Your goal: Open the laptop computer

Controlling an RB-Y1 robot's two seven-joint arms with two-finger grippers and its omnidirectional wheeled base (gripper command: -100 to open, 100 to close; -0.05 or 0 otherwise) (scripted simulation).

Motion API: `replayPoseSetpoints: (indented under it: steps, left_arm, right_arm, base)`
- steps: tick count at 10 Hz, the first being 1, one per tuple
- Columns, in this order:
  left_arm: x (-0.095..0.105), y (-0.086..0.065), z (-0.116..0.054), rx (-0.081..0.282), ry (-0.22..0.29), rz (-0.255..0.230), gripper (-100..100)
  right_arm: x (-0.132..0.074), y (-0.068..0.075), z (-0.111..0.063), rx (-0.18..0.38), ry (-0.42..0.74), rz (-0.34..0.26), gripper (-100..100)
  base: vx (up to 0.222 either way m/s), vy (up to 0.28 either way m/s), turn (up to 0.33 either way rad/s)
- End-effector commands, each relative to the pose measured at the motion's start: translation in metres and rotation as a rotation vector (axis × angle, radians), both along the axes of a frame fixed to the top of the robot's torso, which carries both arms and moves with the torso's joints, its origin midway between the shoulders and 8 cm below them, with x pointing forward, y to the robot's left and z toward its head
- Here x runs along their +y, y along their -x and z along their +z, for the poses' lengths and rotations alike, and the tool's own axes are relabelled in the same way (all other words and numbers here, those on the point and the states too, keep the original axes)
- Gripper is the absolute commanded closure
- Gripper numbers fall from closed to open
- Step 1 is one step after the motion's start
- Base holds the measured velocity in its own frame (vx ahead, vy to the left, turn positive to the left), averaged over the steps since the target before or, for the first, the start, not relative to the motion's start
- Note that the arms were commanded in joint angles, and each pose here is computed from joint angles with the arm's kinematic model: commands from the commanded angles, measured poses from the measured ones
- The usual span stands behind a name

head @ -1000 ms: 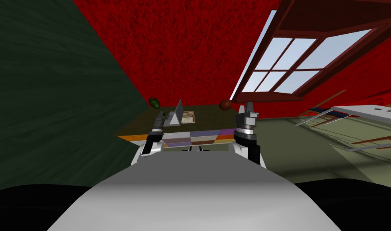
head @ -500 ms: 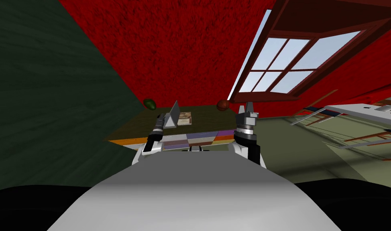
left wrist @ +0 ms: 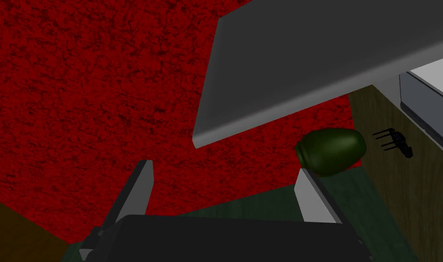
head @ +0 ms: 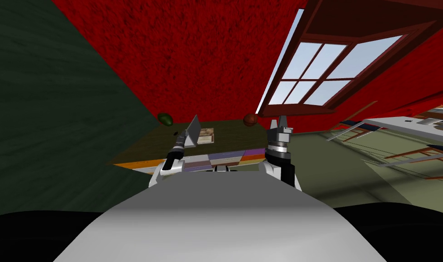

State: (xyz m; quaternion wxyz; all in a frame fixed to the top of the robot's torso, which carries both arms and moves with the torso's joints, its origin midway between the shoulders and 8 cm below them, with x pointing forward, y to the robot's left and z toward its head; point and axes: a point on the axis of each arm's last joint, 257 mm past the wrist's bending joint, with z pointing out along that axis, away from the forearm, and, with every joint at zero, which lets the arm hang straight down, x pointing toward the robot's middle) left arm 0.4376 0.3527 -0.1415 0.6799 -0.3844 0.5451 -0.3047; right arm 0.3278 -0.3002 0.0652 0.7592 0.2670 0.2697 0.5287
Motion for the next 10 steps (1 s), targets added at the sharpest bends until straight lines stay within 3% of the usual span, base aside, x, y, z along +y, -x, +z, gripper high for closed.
replayPoseSetpoints:
  steps: [1,2,4,5,6,7,10]
  left_arm:
    - [0.011,-0.003,-0.02,0.063,-0.01,0.029,-100]
    - [0.015,-0.003,-0.025,0.082,-0.013,0.038,-100]
    - [0.014,-0.001,-0.015,0.072,-0.014,0.039,-100]
    - [0.013,-0.001,-0.018,0.07,-0.013,0.036,-100]
    - [0.014,0.0,-0.018,0.071,-0.013,0.037,100]
    - [0.009,-0.002,-0.019,0.064,0.065,0.032,100]
    - [0.001,-0.005,-0.02,0.05,0.181,0.022,100]
  right_arm:
    - [0.0,0.0,0.0,0.0,0.0,0.0,0]
    - [0.0,0.0,0.0,0.0,0.0,0.0,0]
    - [0.0,0.0,0.0,0.0,0.0,0.0,0]
    - [0.0,0.0,0.0,0.0,0.0,0.0,0]
    - [0.0,0.0,0.0,0.0,0.0,0.0,0]
    - [0.0,0.0,0.0,0.0,0.0,0.0,0]
    - [0.0,0.0,0.0,0.0,0.0,0.0,0]
  base:
    - [0.071,-0.079,-0.035]
    - [0.05,-0.065,-0.023]
    - [0.069,-0.014,-0.026]
    - [0.061,-0.001,0.001]
    - [-0.002,-0.003,0.013]
    - [-0.003,0.065,0.023]
    - [-0.022,0.13,0.023]
